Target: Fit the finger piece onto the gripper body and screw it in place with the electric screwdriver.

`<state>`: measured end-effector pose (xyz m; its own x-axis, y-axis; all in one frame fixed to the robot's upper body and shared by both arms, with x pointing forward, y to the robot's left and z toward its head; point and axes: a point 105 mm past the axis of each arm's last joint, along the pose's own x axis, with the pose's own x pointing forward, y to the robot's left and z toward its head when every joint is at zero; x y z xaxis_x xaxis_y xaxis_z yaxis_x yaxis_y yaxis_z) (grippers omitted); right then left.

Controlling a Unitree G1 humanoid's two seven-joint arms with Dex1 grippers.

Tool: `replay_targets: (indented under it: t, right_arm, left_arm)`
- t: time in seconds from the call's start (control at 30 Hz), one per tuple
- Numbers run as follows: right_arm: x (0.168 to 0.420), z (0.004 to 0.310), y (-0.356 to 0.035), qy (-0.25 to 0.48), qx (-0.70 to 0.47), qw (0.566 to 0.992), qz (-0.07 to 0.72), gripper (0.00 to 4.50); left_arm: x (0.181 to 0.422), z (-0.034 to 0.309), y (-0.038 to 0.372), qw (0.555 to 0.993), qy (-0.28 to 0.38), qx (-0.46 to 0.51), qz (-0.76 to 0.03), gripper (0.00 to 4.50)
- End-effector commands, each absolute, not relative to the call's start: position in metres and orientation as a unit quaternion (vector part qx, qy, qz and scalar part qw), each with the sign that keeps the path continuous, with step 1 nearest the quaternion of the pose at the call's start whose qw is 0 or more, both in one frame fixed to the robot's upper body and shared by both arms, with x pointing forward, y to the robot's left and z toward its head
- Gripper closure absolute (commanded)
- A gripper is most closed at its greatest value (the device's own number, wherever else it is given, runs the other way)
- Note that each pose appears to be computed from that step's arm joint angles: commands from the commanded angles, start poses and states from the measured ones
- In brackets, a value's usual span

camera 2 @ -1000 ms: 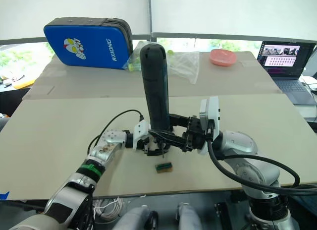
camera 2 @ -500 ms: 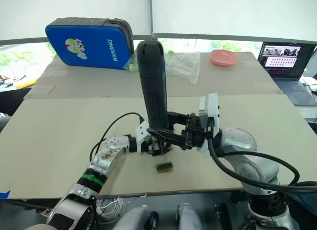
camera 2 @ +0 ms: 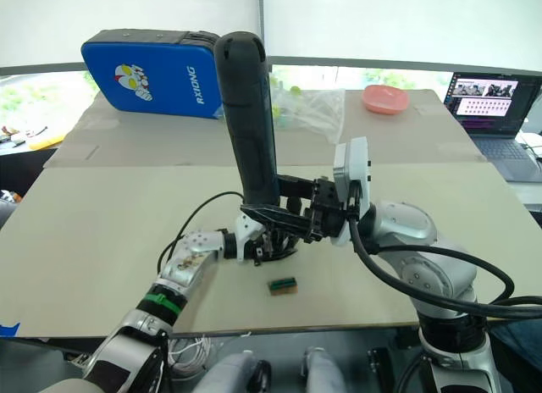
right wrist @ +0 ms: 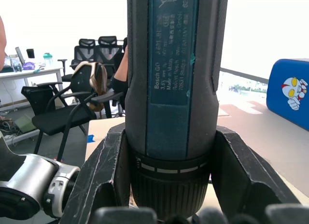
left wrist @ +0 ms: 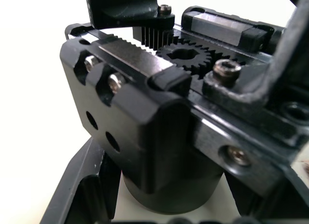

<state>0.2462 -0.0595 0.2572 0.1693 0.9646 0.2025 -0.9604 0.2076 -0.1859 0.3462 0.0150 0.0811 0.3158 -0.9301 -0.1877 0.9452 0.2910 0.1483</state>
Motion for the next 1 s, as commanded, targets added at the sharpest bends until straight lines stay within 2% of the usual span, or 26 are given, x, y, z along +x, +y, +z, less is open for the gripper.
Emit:
replay_targets:
  t: [0.03,0.13,0.17,0.33,0.6,0.77,1.0]
  right_arm:
    - [0.241,0.270,-0.061,-0.166,-0.012,0.756,0.633,2.60]
    - [0.241,0.270,-0.062,-0.166,-0.013,0.756,0.633,2.60]
    - [0.241,0.270,-0.062,-0.167,-0.013,0.756,0.633,2.60]
    - [0.242,0.272,-0.062,-0.169,-0.012,0.757,0.631,2.60]
    - [0.244,0.273,-0.059,-0.168,-0.012,0.755,0.634,2.60]
    - [0.248,0.279,-0.057,-0.180,-0.015,0.755,0.630,2.60]
    - [0.259,0.286,-0.050,-0.201,-0.028,0.767,0.609,2.60]
  left_arm:
    - [0.356,0.088,0.015,0.812,0.024,0.122,-0.571,1.61]
    - [0.354,0.091,0.023,0.809,0.017,0.126,-0.574,0.20]
    - [0.352,0.093,0.025,0.808,0.011,0.127,-0.575,0.00]
    - [0.339,0.104,0.032,0.805,0.001,0.095,-0.585,0.00]
    - [0.347,0.101,0.026,0.823,-0.003,0.106,-0.559,0.00]
    - [0.345,0.094,0.027,0.818,0.011,0.108,-0.564,2.19]
    - [0.343,0.095,0.025,0.814,0.009,0.106,-0.570,2.21]
